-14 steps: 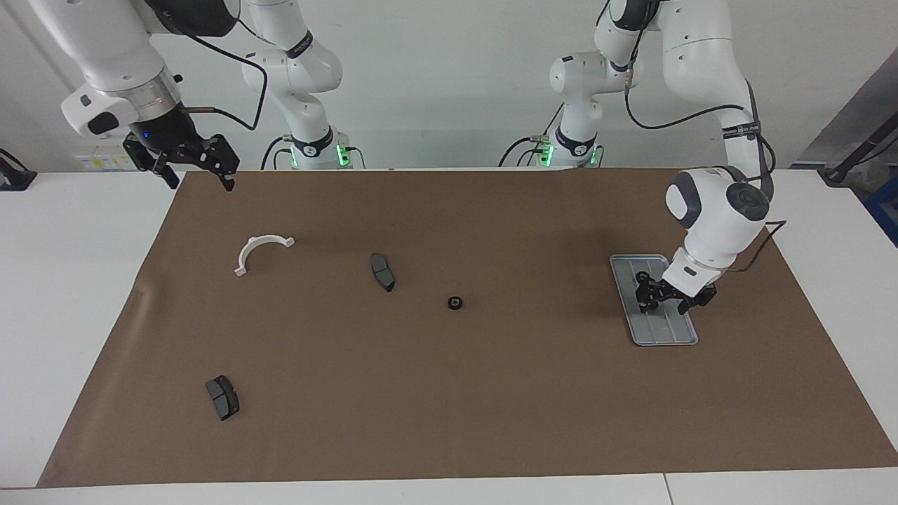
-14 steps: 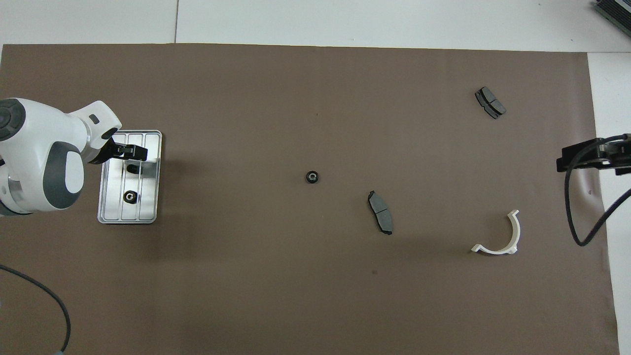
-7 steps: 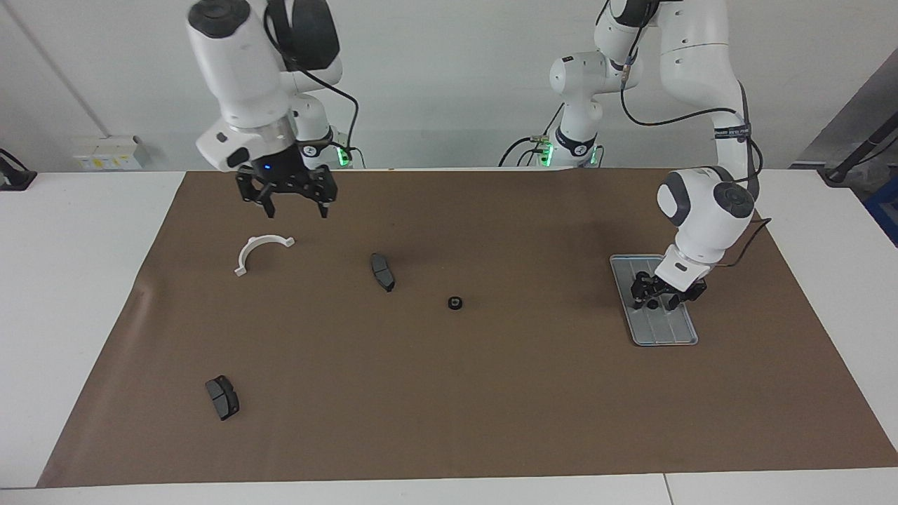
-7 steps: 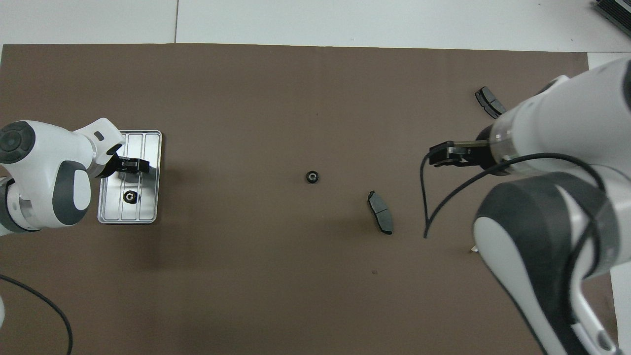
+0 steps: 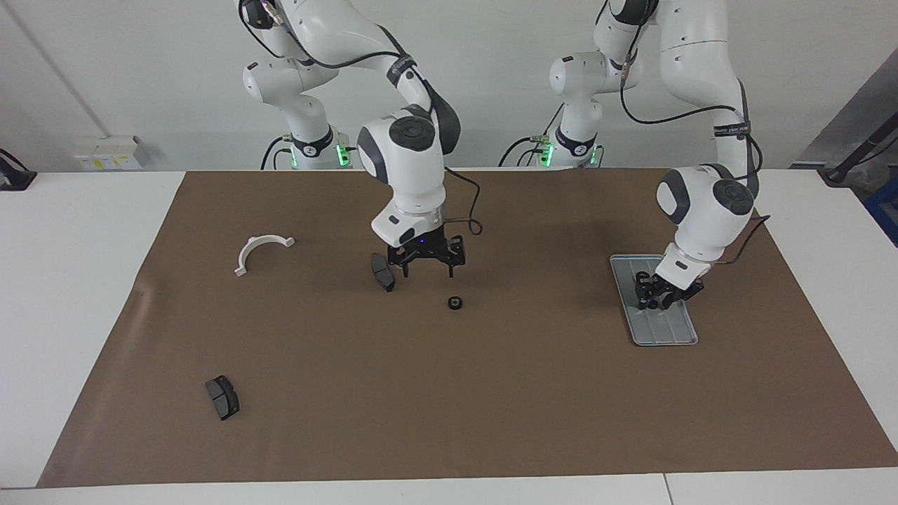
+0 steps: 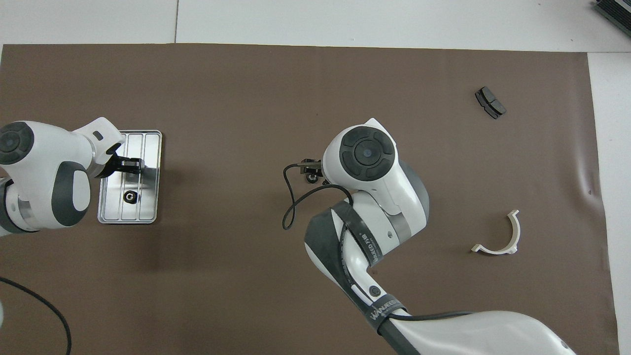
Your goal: Place bearing gear from tray to pile
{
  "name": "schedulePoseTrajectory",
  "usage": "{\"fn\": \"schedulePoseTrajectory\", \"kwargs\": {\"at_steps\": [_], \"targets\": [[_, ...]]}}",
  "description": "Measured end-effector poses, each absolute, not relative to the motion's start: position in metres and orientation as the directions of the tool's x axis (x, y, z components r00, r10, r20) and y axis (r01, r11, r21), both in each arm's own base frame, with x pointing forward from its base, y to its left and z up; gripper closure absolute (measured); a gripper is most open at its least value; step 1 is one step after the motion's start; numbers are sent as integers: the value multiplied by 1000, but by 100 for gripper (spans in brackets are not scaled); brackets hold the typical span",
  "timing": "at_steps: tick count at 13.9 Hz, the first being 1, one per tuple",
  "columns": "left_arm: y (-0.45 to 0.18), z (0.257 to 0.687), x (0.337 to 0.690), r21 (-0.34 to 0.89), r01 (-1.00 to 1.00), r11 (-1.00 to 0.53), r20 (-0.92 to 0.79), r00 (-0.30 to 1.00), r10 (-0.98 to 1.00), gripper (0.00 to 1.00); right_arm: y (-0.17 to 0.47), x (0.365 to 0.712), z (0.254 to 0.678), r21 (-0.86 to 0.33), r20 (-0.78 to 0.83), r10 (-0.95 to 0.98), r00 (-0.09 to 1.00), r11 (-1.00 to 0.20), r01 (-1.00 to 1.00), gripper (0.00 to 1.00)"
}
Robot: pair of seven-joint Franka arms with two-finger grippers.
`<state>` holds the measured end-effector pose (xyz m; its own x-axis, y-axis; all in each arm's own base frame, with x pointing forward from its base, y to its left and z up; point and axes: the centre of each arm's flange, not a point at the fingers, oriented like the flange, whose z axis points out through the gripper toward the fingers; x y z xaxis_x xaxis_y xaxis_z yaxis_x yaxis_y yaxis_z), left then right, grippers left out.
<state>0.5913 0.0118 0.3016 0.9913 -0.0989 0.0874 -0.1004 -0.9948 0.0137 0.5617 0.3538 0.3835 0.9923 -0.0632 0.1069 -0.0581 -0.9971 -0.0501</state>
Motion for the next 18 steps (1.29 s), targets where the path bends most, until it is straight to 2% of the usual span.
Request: {"fn": "schedulePoseTrajectory", "kwargs": {"at_steps": [1, 5, 10, 11, 12, 14, 15, 18], "targets": [[12, 302, 591, 14, -101, -995, 88, 991, -99, 62, 366, 558, 369, -46, 109, -54, 993, -998, -49, 0], [12, 302, 591, 14, -101, -995, 88, 991, -99, 68, 390, 558, 313, -30, 139, -52, 989, -998, -48, 0], [12, 303, 591, 14, -100, -995, 89, 991, -99, 76, 388, 563, 298, -19, 144, -51, 988, -999, -49, 1], [12, 303, 591, 14, -100, -995, 89, 991, -99, 76, 388, 563, 298, -20, 145, -51, 988, -999, -49, 4], [12, 303, 591, 14, -100, -995, 89, 991, -99, 76, 388, 564, 297, -21, 146, -51, 988, -999, -49, 15], [12, 304, 592, 13, -101, -995, 92, 991, -99, 76, 389, 564, 294, -22, 147, -50, 988, -999, -48, 19], [12, 305, 593, 13, -101, -995, 95, 991, -99, 76, 389, 564, 292, -22, 147, -51, 988, -999, -48, 27], [10, 318, 601, 11, -104, -994, 115, 988, -102, 76, 390, 563, 290, -22, 146, -59, 988, -998, -56, 30]]}}
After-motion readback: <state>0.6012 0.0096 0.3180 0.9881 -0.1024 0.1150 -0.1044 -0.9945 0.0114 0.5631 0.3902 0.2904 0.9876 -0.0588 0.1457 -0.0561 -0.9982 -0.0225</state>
